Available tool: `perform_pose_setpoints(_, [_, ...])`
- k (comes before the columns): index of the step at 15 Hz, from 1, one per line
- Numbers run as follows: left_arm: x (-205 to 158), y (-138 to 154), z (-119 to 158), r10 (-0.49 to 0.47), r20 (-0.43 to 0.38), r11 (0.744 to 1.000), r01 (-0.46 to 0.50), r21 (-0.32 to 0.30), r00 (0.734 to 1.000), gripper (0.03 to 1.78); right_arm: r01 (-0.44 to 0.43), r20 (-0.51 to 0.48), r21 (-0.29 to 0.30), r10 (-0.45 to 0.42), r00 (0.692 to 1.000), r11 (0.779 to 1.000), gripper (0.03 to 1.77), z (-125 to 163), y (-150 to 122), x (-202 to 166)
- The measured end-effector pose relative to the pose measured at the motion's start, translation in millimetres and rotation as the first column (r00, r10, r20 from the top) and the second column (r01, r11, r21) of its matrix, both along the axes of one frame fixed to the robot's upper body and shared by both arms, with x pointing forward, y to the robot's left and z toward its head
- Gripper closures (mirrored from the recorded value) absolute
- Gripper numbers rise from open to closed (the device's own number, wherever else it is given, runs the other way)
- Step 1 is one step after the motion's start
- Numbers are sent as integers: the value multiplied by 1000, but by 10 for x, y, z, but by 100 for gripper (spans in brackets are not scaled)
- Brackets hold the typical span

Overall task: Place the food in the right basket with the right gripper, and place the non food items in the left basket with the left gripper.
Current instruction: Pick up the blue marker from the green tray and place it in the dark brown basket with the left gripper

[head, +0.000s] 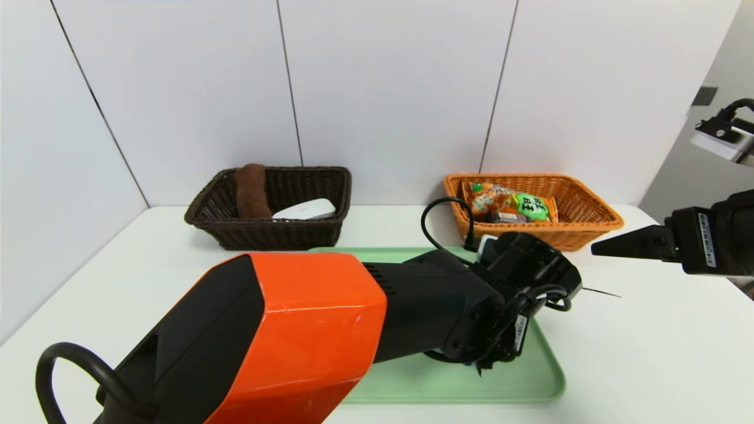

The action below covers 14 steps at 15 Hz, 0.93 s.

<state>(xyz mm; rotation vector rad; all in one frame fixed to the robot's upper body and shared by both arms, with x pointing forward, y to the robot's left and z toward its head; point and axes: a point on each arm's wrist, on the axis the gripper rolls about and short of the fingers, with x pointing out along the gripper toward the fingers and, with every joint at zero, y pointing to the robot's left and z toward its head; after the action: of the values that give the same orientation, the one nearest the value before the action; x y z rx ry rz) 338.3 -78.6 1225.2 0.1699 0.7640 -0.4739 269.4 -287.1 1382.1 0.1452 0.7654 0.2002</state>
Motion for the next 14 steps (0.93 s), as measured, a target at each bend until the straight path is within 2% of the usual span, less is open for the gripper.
perform_pose_setpoints(4, [0, 7, 9, 2, 6, 1000, -2, 6, 1000, 156, 0, 1, 1, 0, 1000, 1000, 10, 3, 0, -2])
perform_pose_setpoints(8, [134, 172, 189, 46, 81, 997, -50, 50, 996, 156, 2, 0, 3, -2, 1000, 1000, 10, 2, -8, -1])
perform_pose_setpoints(11, [358, 535, 628, 98, 143, 995, -102, 23, 985, 156, 2, 2, 4, -2, 1000, 1000, 10, 3, -10, 0])
perform_pose_setpoints(14, [541, 1112, 1190, 125, 207, 992, -130, 10, 970, 156, 2, 4, 3, -2, 1000, 1000, 10, 8, -12, -2])
